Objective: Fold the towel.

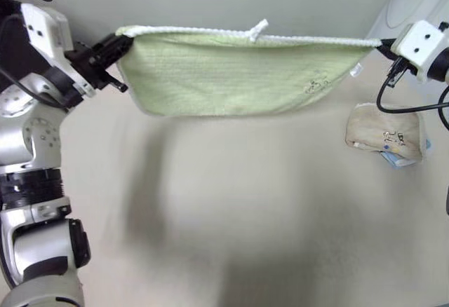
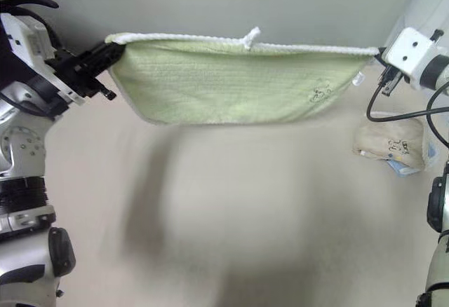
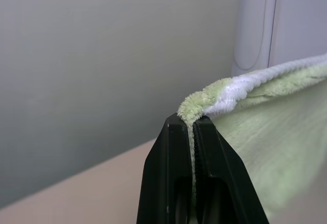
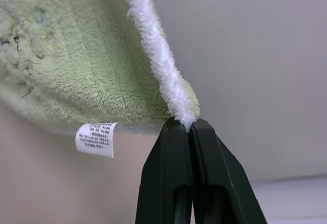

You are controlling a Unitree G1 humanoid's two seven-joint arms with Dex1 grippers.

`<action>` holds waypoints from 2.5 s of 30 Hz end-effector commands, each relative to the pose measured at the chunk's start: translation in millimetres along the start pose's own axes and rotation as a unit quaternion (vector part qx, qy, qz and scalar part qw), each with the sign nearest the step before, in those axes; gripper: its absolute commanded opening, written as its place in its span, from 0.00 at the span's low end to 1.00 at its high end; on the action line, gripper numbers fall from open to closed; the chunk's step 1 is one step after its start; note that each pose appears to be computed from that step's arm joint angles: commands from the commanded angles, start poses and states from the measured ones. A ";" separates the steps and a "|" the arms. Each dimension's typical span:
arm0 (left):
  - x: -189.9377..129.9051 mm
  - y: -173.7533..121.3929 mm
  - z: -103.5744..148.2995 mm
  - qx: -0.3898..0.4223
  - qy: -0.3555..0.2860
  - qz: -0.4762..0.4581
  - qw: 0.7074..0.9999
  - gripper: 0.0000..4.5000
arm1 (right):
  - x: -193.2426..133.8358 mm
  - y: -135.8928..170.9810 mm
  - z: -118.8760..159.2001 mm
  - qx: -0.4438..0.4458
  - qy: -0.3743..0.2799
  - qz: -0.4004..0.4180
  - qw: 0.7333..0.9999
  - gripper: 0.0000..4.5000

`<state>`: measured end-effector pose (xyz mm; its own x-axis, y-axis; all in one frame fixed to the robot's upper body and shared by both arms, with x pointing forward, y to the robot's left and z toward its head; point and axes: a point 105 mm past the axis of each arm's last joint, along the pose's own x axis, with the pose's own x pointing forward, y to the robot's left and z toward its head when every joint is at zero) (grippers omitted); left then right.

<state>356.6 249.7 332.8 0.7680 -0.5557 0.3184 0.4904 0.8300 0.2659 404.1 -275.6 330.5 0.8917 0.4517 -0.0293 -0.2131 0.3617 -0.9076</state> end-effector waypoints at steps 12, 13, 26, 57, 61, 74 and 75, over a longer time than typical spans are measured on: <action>-111.8 -98.4 -60.9 -0.074 0.191 -0.187 0.961 0.01 | -84.9 113.9 -43.4 0.147 0.011 0.246 0.958 0.00; -119.4 -104.4 -68.1 -0.082 0.210 -0.190 0.956 0.01 | -90.3 120.7 -44.2 0.155 0.017 0.261 0.953 0.00; -137.5 -108.0 -110.1 -0.126 0.257 -0.097 0.953 0.01 | -54.3 134.7 -38.4 0.116 0.031 0.282 0.952 0.00; -96.3 -37.5 -163.7 -0.002 0.293 0.020 0.956 0.99 | 31.5 109.7 -61.4 -0.003 0.122 0.083 0.989 1.00; -100.0 -21.5 -137.0 0.004 0.241 0.079 0.967 0.99 | 9.0 91.6 -68.4 0.170 0.087 0.030 0.981 1.00; -55.1 -94.2 -96.7 0.030 0.174 -0.111 0.978 0.99 | -38.8 170.4 -37.5 0.765 0.035 -0.016 0.643 1.00; -52.4 -102.9 -97.0 0.031 0.174 -0.135 0.975 0.99 | -38.8 176.8 -34.2 0.777 0.041 -0.015 0.627 1.00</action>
<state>311.6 211.2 189.8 0.7592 -0.6432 -0.0990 0.6374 0.7043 0.3126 352.0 -255.4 145.1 0.8972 0.4246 -0.1213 -0.2868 0.7693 0.5710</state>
